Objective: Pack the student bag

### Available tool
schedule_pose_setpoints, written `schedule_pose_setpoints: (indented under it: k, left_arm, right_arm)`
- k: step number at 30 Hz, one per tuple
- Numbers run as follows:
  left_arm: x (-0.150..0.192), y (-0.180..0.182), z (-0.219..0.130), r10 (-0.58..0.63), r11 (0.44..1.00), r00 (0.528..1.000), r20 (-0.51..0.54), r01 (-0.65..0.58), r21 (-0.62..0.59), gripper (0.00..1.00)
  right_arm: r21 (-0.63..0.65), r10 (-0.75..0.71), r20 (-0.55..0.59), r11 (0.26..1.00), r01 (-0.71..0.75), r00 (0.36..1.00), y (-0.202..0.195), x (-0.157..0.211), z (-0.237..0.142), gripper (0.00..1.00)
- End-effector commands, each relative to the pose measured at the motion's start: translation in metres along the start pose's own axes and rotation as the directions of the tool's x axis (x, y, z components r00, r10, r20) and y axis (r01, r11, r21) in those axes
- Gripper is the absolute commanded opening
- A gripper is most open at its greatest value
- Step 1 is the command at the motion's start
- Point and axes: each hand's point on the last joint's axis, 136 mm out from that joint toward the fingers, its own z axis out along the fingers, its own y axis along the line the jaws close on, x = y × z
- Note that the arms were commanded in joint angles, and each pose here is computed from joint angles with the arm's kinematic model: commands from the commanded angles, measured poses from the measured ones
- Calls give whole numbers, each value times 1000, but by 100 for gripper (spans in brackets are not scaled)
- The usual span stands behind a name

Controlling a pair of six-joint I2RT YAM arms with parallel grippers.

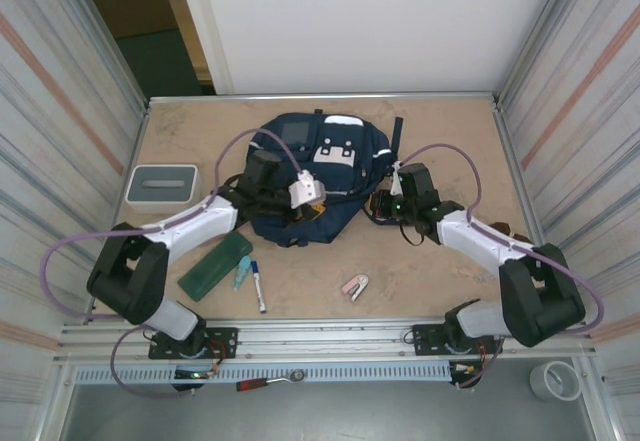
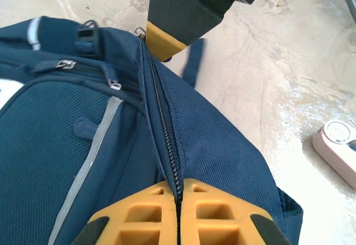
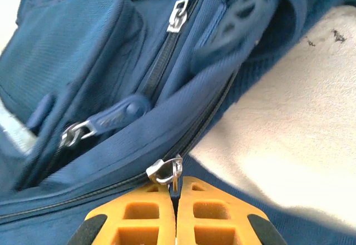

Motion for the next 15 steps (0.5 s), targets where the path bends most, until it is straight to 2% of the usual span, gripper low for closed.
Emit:
schedule_pose_setpoints:
  k: [1,4,7,10,15]
  left_arm:
    - [-5,16,-15,-4,998,1000,16,5,-70,9]
    - [-8,15,-11,-25,996,999,-23,23,-81,33]
    - [-15,6,4,38,992,996,-82,-48,-118,49]
    - [-23,-3,25,85,983,986,-142,-106,-147,55]
    - [-18,-7,59,89,980,972,-216,-124,-154,57]
  right_arm:
    - [61,-2,3,998,2,1000,-11,-9,1,0]
    - [34,-25,20,999,24,1000,1,-10,-2,0]
    - [-7,-34,42,999,35,999,18,-11,-8,0]
    - [-51,-38,69,998,42,997,35,-12,-16,0]
    - [-106,-39,114,993,51,993,53,-18,-29,0]
